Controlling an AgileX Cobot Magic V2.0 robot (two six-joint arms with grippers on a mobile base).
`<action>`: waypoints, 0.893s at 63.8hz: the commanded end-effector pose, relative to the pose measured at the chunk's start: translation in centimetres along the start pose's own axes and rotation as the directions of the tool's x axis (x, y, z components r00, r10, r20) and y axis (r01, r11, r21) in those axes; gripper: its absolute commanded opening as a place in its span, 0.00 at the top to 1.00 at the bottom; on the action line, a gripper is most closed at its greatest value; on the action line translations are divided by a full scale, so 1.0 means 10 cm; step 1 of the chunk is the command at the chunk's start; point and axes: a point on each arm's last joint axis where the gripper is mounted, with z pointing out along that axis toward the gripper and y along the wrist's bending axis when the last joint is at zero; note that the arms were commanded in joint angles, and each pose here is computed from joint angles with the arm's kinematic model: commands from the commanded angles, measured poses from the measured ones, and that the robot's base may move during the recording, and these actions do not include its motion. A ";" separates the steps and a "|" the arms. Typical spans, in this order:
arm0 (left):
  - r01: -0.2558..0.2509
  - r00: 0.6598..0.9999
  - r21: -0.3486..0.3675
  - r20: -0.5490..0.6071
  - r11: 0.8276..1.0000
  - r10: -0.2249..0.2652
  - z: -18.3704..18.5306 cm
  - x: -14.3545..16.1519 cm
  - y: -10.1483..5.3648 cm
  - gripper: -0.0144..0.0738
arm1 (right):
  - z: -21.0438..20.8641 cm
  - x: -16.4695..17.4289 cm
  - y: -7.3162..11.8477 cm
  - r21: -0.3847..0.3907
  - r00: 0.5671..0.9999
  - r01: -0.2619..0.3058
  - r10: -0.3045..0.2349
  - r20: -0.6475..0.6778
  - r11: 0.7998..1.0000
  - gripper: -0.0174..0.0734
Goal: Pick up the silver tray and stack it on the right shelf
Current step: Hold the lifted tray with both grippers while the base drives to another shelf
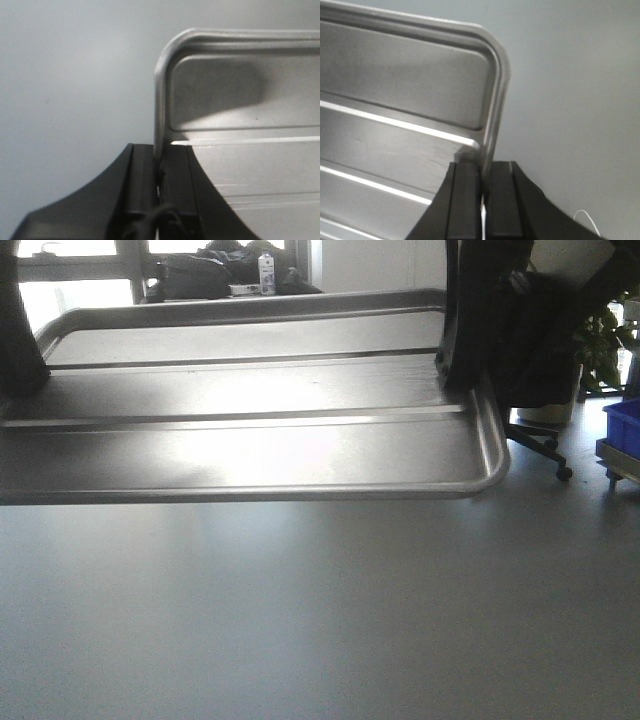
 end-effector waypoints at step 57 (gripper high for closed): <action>-0.015 0.997 0.030 0.073 0.999 0.013 -0.17 -0.05 -0.03 0.94 | -0.20 -0.10 0.01 -0.050 0.995 0.034 -0.029 0.098 0.998 0.75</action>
